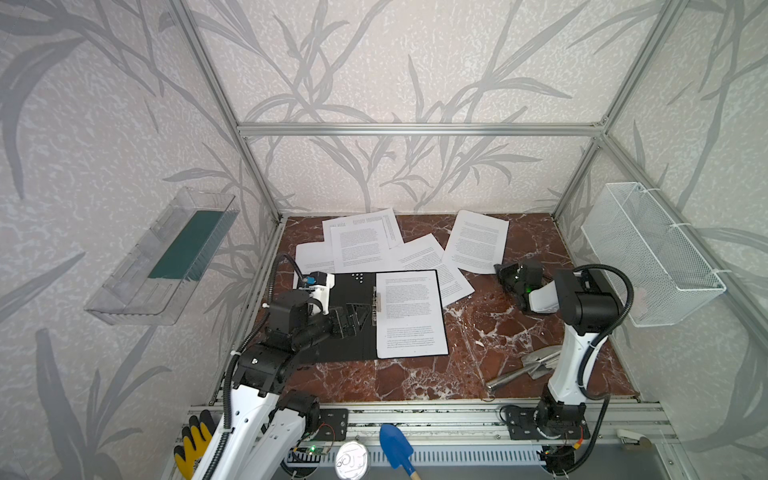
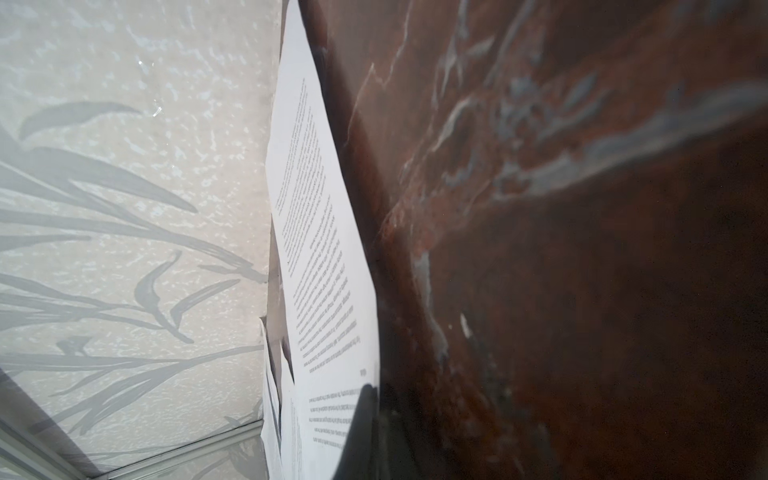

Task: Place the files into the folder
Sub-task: 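Pinch the loose sheet's edge with the right gripper and lift it, then carry the held sheet toward the black folder with the right gripper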

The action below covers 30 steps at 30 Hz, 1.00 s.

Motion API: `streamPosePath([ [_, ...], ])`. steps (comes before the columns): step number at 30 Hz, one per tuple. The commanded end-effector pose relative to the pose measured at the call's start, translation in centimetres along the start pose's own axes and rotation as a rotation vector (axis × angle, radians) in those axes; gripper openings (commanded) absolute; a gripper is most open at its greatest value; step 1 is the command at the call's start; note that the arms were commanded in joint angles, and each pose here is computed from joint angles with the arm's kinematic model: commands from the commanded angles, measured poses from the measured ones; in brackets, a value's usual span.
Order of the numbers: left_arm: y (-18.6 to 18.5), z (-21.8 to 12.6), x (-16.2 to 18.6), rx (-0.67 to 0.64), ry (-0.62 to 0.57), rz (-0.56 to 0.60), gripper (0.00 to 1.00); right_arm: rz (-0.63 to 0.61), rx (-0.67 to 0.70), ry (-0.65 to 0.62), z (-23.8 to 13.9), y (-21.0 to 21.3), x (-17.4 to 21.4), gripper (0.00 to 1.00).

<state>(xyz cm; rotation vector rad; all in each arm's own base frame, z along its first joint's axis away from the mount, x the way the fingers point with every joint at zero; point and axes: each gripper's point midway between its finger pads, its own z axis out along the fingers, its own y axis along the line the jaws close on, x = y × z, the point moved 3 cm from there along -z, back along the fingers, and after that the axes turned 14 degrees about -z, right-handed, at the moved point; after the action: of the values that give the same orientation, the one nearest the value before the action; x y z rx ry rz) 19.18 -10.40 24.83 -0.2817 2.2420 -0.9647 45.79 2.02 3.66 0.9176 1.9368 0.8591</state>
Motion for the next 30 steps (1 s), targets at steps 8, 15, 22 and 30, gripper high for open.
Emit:
streamPosePath([
  [8, 0.1, 0.2, -0.1, 0.01, 0.001, 0.005, 0.99, -0.149, -0.064, 0.043, -4.3, 9.1, 0.9, 0.0],
  [15, -0.3, -0.1, 0.0, 0.031, -0.004, 0.012, 0.99, -0.266, -0.184, 0.075, -7.1, 18.0, 3.2, 0.0],
  [22, -0.4, 0.0, 0.0, 0.038, 0.0, 0.013, 0.99, -0.301, -0.32, 0.136, -7.1, 26.0, 5.5, 0.0],
  [30, -0.1, 0.1, -0.1, 0.025, -0.002, 0.007, 0.99, -0.312, -0.512, 0.257, -9.2, 31.8, 9.1, 0.0],
])
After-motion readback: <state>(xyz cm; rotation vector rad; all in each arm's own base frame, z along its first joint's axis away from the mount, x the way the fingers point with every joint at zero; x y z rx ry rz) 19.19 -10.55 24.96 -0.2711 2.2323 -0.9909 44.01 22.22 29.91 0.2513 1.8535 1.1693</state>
